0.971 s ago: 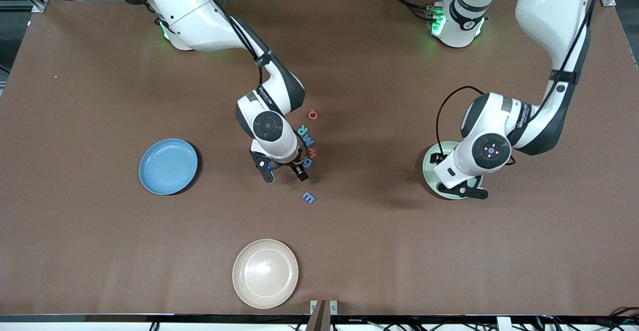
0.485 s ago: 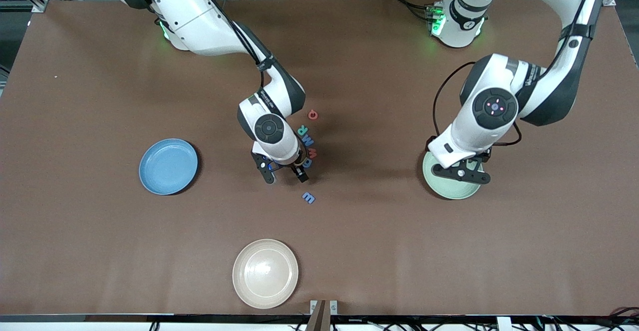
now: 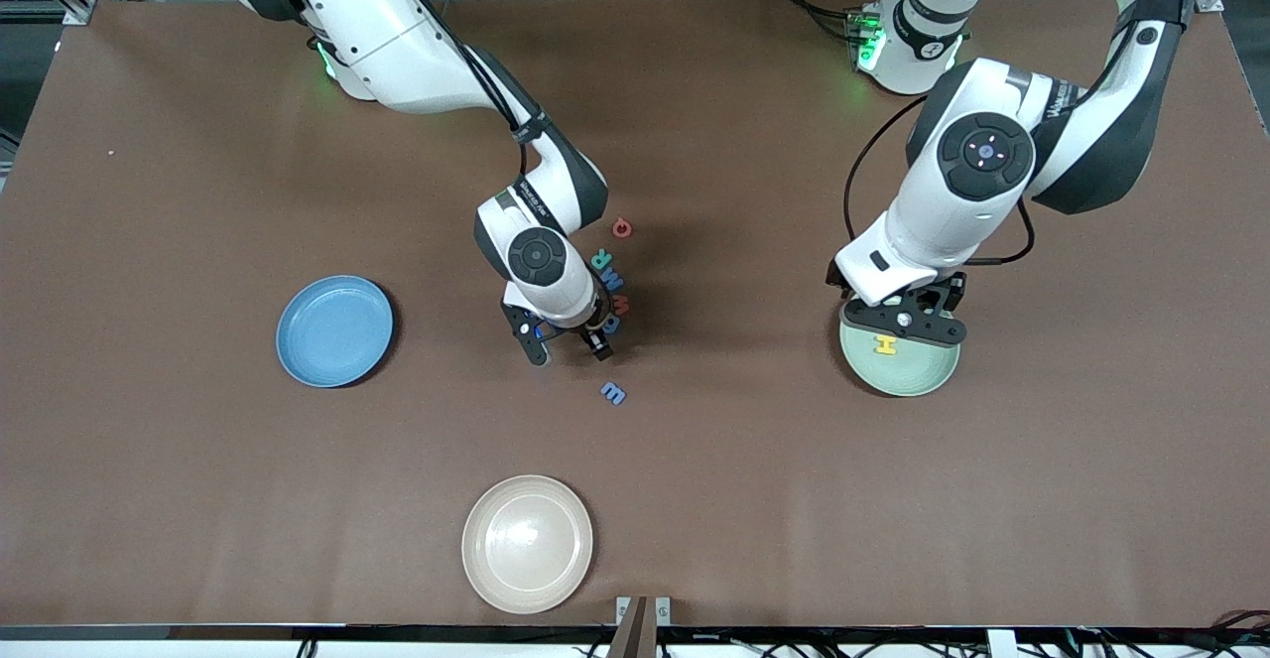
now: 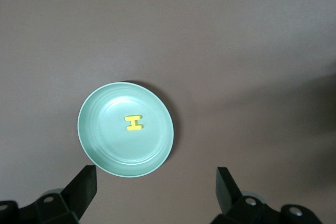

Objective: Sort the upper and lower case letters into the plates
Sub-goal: 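Grasp the yellow u with the right gripper and carry it to the blue plate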

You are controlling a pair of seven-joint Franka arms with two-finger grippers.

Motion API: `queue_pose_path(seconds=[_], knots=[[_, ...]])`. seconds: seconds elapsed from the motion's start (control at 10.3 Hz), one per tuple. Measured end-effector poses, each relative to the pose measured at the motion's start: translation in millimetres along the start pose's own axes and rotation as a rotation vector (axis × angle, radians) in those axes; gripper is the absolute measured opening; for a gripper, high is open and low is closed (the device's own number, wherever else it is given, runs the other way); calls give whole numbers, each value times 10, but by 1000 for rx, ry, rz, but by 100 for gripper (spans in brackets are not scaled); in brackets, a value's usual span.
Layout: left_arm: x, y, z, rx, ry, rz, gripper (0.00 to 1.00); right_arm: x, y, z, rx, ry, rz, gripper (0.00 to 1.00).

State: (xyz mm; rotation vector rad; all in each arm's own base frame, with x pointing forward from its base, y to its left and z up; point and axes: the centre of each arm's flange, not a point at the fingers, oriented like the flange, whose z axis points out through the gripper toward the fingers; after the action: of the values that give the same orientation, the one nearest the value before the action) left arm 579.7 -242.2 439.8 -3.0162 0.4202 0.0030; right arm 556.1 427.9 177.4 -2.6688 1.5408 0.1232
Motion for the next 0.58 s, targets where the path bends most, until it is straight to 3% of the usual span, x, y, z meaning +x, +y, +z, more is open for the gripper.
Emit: queue_pose_path(seconds=[0.19, 0.29, 0.58], knots=[[-28, 24, -100, 4, 9, -2, 100, -7, 3, 10, -1, 0, -1, 73], [-42, 24, -146, 6, 13, -3, 100, -7, -1, 6, 1, 0, -1, 59], [-57, 22, -177, 9, 13, -4, 100, -12, -11, -21, 5, -1, -1, 35]])
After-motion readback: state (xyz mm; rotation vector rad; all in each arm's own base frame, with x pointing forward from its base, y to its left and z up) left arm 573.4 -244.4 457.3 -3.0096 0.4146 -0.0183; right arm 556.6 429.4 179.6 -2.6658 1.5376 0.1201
